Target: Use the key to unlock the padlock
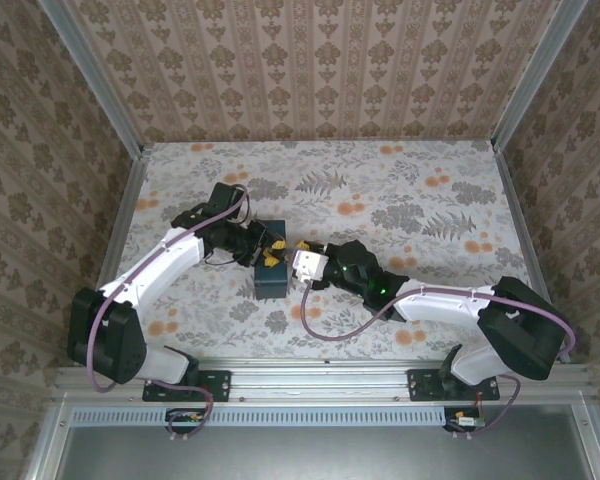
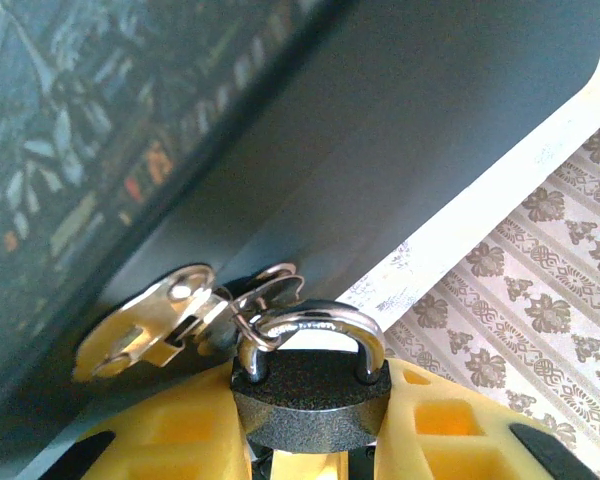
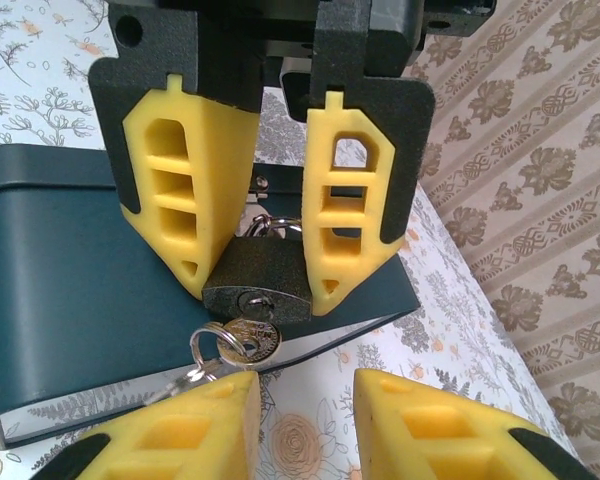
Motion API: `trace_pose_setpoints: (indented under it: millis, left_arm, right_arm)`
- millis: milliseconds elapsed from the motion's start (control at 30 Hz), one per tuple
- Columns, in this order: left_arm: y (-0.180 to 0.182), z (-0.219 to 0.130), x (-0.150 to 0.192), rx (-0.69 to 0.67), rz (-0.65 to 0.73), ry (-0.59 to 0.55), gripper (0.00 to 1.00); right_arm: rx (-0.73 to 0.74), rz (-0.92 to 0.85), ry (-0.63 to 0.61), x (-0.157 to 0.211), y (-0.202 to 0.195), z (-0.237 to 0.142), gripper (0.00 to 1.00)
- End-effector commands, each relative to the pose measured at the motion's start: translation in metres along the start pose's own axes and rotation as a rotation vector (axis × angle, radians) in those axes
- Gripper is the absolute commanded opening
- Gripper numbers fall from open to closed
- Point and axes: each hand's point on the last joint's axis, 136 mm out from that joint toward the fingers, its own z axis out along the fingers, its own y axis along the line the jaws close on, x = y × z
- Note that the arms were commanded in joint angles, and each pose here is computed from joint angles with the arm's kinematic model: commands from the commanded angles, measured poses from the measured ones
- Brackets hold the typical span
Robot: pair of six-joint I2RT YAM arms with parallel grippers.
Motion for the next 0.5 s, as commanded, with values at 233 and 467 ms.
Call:
trace_pose_setpoints:
  millis: [233,467]
  left_arm:
    - [-0.0076,-0.0074,0.0036,0.043,0.006,0.009,0.0]
    - [-0.0087,-0.0087,0.0053,0.046,0.011,0.008,0.0]
  right_arm:
    - [-0.049,0.0,-0.015,-0.0087,0.0107,0.0091,0.3]
    - [-0.043,-0.008,-0.029,-0.0132,0.0102,0.0126,0.29]
